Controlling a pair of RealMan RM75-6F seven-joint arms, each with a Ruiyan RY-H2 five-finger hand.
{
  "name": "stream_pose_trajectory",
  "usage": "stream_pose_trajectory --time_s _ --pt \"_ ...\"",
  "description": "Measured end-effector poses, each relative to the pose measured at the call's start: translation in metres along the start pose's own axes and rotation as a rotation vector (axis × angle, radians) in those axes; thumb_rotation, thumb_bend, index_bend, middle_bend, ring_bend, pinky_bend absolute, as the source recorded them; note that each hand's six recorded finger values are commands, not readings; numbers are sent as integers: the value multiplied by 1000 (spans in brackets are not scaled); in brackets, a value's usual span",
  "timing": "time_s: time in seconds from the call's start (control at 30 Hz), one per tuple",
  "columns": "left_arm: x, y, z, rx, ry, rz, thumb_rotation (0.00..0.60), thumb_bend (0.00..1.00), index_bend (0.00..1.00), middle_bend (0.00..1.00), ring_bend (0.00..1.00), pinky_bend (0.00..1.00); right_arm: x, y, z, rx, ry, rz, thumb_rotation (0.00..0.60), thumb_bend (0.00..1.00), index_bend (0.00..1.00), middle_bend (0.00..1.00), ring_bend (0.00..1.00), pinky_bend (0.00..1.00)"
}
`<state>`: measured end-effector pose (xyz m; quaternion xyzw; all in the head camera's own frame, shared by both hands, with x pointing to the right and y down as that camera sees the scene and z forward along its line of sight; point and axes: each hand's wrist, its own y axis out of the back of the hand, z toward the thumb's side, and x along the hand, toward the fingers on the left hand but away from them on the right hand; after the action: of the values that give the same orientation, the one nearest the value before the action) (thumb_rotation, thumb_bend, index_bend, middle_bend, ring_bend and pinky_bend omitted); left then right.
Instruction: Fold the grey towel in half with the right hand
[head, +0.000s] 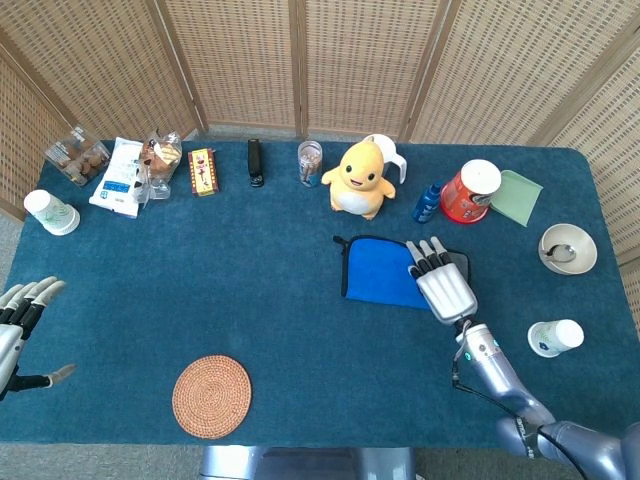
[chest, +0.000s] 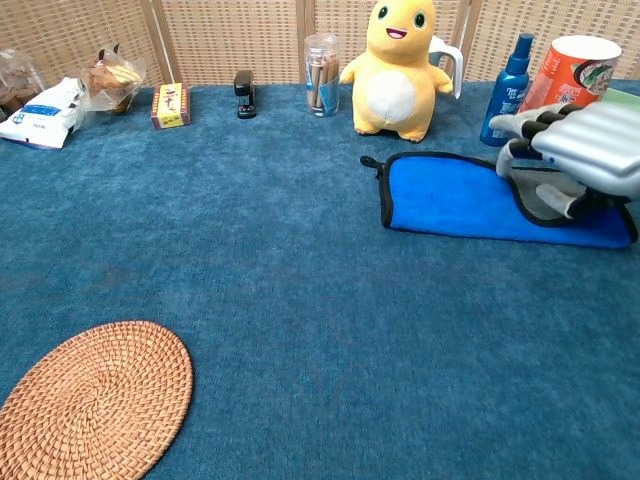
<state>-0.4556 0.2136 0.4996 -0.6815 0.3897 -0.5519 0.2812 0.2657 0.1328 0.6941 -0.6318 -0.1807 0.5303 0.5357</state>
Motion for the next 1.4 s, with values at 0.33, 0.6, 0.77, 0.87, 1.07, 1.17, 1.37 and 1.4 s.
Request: stream_pose_trajectory --time_s 0.33,0.6,0.77,0.87,1.07,1.17,1.37,1.4 --pt "-1 0 1 0 -3 -3 600 0 0 0 0 0 14 11 -5 44 28 38 600 156 0 0 0 138" --pt "0 -1 1 1 -4 -7 600 0 0 0 0 0 10 6 -11 59 10 36 600 0 0 0 0 138" --pt "0 -1 1 1 -4 -9 600 0 0 0 0 0 8 6 -13 73 4 21 600 0 0 0 0 138" --pt "0 -1 1 0 -4 -8 600 0 0 0 0 0 6 4 -13 87 5 9 600 0 0 0 0 146" --pt "-1 -1 1 -2 -5 -10 600 0 0 0 0 0 5 -1 -11 112 9 -6 600 0 0 0 0 151" --pt "-1 -1 1 -3 -4 -10 600 0 0 0 0 0 3 -4 -11 119 9 -10 600 0 0 0 0 155" --pt "0 -2 1 -3 -4 -13 600 0 0 0 0 0 2 -7 -10 108 8 -12 600 0 3 0 0 169" --pt "0 -2 1 -3 -4 -13 600 0 0 0 0 0 2 -8 -10 105 7 -13 600 0 22 0 0 174"
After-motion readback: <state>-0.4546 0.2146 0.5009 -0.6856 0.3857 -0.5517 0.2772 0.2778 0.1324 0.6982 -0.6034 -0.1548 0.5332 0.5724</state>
